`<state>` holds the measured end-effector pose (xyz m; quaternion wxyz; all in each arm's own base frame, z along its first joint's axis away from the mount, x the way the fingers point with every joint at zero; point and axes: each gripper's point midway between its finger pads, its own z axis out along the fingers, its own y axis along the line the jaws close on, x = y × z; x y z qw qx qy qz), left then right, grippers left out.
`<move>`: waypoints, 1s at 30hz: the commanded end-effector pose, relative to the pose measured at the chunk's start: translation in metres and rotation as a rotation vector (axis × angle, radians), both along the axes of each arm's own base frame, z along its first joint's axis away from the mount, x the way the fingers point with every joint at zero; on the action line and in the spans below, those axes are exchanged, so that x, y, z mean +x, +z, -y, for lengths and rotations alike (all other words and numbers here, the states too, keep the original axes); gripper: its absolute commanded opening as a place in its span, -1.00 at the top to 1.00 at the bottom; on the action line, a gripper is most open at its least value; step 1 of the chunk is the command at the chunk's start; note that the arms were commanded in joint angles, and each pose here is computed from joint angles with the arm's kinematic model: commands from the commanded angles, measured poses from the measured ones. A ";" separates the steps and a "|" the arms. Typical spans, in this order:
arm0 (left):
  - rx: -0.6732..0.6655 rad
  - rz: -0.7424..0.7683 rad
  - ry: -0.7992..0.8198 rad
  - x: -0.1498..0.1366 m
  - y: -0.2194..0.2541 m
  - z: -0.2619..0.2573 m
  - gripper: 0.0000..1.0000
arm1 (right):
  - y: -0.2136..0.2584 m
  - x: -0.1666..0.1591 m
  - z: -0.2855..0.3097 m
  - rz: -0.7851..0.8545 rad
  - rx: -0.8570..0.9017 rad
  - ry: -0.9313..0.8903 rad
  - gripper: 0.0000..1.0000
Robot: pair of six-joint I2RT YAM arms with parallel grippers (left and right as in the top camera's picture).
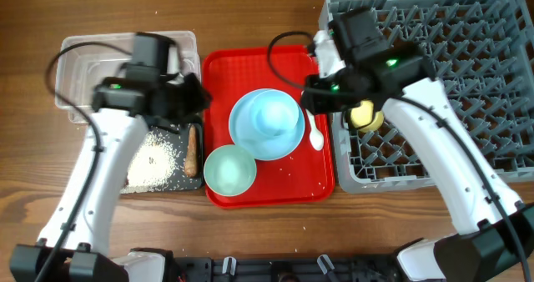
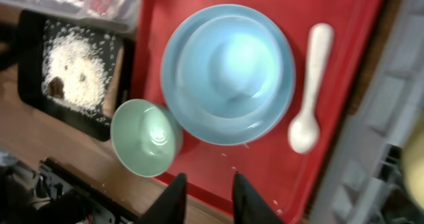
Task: Sort waste into correct bins and load items into the dishwasher rack
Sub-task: 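Grasp the blue bowl rim with the right gripper and lift, then carry the blue bowl right and set it in the rack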
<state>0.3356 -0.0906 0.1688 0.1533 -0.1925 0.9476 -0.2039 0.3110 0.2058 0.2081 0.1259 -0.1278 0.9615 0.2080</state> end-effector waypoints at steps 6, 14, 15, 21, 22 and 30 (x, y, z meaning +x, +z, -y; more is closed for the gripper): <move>-0.363 0.144 0.010 -0.003 0.061 -0.043 0.11 | -0.016 -0.019 -0.061 0.042 0.058 0.138 0.16; -0.385 0.162 0.128 -0.015 0.073 -0.077 -0.16 | -0.036 -0.011 -0.079 0.171 0.012 0.191 0.11; -0.387 0.156 0.129 -0.016 0.072 -0.077 -0.23 | -0.040 -0.010 -0.078 0.184 -0.006 0.188 0.11; -0.365 0.117 0.152 -0.022 0.065 -0.080 -0.93 | -0.065 -0.004 -0.090 0.206 -0.068 0.214 0.10; -0.347 0.117 0.159 -0.021 0.063 -0.082 -0.96 | -0.073 -0.001 -0.092 0.199 -0.082 0.194 0.10; -0.338 0.118 0.167 -0.021 0.063 -0.085 -0.99 | -0.137 0.019 -0.104 0.151 -0.145 0.164 0.10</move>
